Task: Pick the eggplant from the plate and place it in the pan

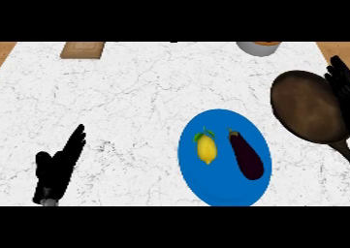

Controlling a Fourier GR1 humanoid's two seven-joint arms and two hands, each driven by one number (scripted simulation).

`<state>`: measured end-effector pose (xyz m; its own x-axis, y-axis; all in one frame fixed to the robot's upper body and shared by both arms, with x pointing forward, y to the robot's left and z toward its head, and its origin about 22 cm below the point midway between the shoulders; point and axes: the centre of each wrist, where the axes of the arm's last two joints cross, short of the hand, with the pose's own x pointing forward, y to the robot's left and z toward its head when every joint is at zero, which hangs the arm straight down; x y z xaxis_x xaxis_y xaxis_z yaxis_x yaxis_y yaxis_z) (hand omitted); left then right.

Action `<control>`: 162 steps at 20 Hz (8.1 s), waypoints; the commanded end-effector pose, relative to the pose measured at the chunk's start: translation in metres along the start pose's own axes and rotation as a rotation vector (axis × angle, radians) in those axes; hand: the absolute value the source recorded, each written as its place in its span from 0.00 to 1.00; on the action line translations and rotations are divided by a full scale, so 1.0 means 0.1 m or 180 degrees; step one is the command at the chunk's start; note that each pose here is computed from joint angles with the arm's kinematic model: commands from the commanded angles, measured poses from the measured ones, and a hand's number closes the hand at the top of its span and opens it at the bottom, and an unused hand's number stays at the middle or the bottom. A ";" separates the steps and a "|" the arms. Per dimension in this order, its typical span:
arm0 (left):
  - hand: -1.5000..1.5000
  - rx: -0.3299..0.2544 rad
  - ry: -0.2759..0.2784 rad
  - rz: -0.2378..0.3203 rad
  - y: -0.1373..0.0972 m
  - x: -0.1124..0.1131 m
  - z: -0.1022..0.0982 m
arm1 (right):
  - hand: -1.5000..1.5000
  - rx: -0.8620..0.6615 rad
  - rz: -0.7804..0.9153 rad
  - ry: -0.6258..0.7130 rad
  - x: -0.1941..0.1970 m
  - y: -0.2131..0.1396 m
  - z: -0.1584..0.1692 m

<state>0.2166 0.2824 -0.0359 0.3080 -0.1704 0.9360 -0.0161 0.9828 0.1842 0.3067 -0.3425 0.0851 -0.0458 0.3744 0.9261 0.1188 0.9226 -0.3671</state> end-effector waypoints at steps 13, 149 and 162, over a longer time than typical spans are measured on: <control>0.50 0.0546 0.0228 0.1056 -0.27 -0.20 0.11 | 0.00 0.0379 0.0470 -0.0561 -0.08 1.30 1.42; 0.50 0.0230 0.0015 0.1021 -0.47 0.15 -0.20 | 0.00 -0.0069 0.2689 0.0234 -0.62 -0.32 -0.74; 0.50 0.0194 0.0028 0.1023 -0.41 0.08 -0.12 | 0.00 -0.0319 0.0608 -0.0496 -0.48 -0.29 -0.94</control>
<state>0.2366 0.2351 -0.0343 0.2688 0.1438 0.9524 -0.1624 0.9814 -0.1024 0.3950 -0.3958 0.0547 -0.0712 0.7333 0.6762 0.2328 0.6714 -0.7035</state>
